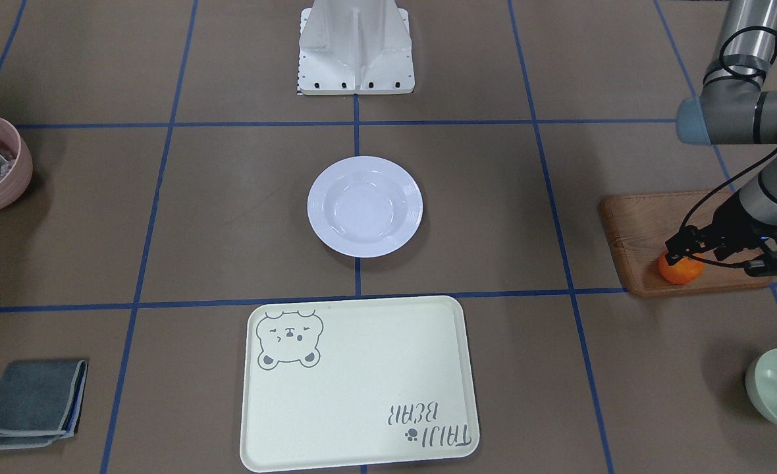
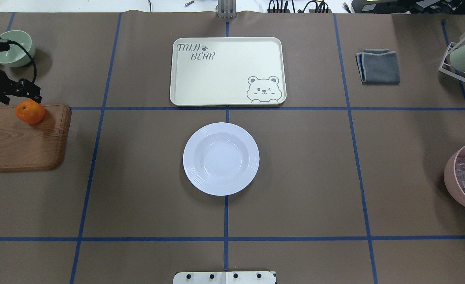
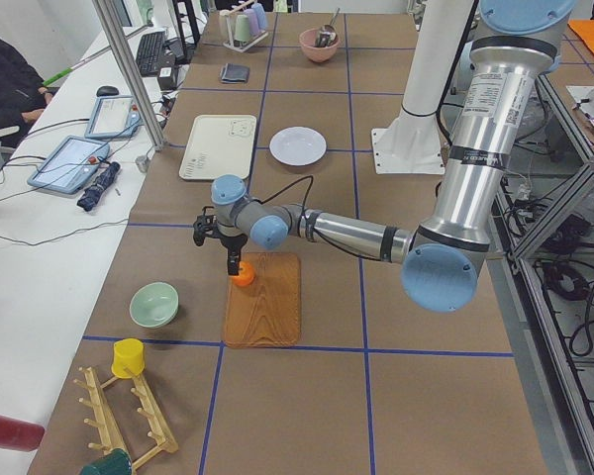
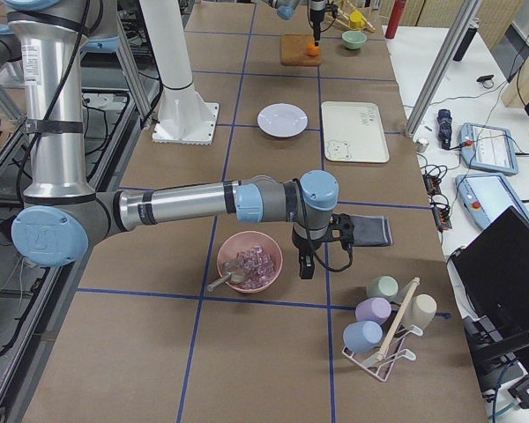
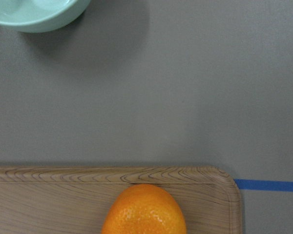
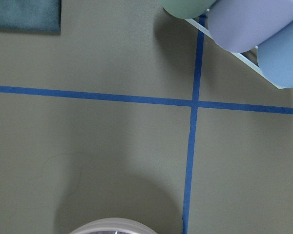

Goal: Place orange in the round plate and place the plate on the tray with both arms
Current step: 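Reach the left gripper down to the orange on the wooden board and grasp it, then carry the orange with the left gripper and lower it onto the white plate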

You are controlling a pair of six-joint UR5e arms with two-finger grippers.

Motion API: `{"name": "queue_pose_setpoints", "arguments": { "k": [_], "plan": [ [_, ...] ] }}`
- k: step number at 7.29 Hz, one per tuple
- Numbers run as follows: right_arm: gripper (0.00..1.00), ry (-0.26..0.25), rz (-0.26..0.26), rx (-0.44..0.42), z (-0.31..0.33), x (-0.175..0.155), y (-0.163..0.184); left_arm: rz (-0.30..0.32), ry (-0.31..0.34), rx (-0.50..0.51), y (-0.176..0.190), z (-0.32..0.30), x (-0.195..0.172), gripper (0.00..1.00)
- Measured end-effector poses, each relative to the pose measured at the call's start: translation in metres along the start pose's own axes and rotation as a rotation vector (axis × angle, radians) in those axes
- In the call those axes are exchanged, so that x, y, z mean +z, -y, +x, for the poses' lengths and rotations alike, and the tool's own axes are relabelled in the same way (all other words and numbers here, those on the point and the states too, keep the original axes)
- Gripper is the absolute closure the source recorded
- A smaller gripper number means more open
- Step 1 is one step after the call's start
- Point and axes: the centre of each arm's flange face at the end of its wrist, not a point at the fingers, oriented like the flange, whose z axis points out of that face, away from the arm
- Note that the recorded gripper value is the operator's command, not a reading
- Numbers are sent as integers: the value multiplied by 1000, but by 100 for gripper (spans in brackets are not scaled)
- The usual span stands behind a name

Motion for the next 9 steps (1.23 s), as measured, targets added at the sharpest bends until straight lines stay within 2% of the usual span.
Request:
{"name": "queue_pose_setpoints", "arguments": {
  "k": [6, 7, 8, 9],
  "plan": [
    [0, 0, -9, 10, 3, 5, 4, -45, 19, 1, -9, -8, 37, 1],
    [0, 0, -10, 9, 3, 5, 4, -53, 20, 6, -11, -7, 44, 10],
    [0, 0, -11, 9, 2, 6, 4, -58, 20, 11, -13, -7, 47, 69],
    [0, 0, -12, 8, 2, 6, 5, -61, 19, 16, -14, -6, 48, 100]
  ]
}}
